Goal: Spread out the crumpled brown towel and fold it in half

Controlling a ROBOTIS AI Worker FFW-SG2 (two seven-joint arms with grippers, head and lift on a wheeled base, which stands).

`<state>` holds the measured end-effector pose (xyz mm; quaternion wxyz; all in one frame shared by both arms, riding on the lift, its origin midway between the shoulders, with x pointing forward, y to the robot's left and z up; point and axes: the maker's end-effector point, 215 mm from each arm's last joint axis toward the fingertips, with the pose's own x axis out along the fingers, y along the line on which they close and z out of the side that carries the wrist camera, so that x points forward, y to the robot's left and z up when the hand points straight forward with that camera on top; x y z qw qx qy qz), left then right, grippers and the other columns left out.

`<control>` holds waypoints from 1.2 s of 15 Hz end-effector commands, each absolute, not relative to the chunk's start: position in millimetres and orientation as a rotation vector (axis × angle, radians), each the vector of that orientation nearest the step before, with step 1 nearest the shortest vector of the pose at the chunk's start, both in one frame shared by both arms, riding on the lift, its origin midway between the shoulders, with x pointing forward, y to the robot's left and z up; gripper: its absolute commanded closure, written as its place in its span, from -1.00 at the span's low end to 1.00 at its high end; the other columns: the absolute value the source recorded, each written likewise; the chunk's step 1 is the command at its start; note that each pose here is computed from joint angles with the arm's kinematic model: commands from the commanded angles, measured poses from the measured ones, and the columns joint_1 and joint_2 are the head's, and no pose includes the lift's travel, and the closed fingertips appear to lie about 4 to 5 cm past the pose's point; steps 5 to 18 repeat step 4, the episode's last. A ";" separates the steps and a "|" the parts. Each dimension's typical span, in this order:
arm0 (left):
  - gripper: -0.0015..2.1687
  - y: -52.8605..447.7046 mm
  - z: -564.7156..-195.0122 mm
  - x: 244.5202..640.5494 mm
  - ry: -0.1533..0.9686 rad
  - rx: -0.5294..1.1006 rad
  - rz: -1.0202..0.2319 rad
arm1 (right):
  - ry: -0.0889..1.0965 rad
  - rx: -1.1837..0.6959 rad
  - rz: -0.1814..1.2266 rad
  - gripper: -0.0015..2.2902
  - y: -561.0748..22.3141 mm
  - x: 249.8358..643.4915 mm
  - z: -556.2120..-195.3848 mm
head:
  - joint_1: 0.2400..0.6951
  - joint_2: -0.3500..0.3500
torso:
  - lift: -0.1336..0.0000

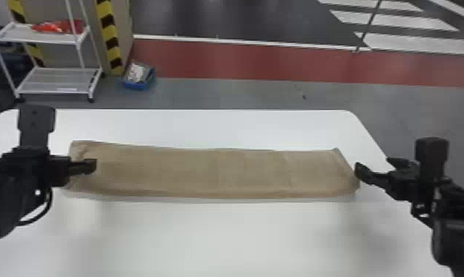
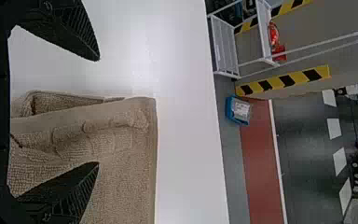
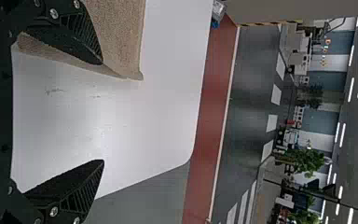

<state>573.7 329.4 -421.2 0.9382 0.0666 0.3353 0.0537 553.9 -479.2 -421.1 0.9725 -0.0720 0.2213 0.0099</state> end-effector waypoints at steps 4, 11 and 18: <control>-0.91 331.3 -421.9 573.6 0.686 0.141 0.114 | 0.441 -0.144 0.028 -0.86 -474.6 556.6 -419.7 | 1.00 -0.41 | -0.84; -0.91 331.3 -421.9 573.6 0.686 0.141 0.114 | 0.441 -0.144 0.028 -0.86 -474.6 556.6 -419.7 | 1.00 -0.41 | -0.84; -0.91 331.3 -421.9 573.6 0.686 0.141 0.114 | 0.441 -0.144 0.028 -0.86 -474.6 556.6 -419.7 | 1.00 -0.41 | -0.84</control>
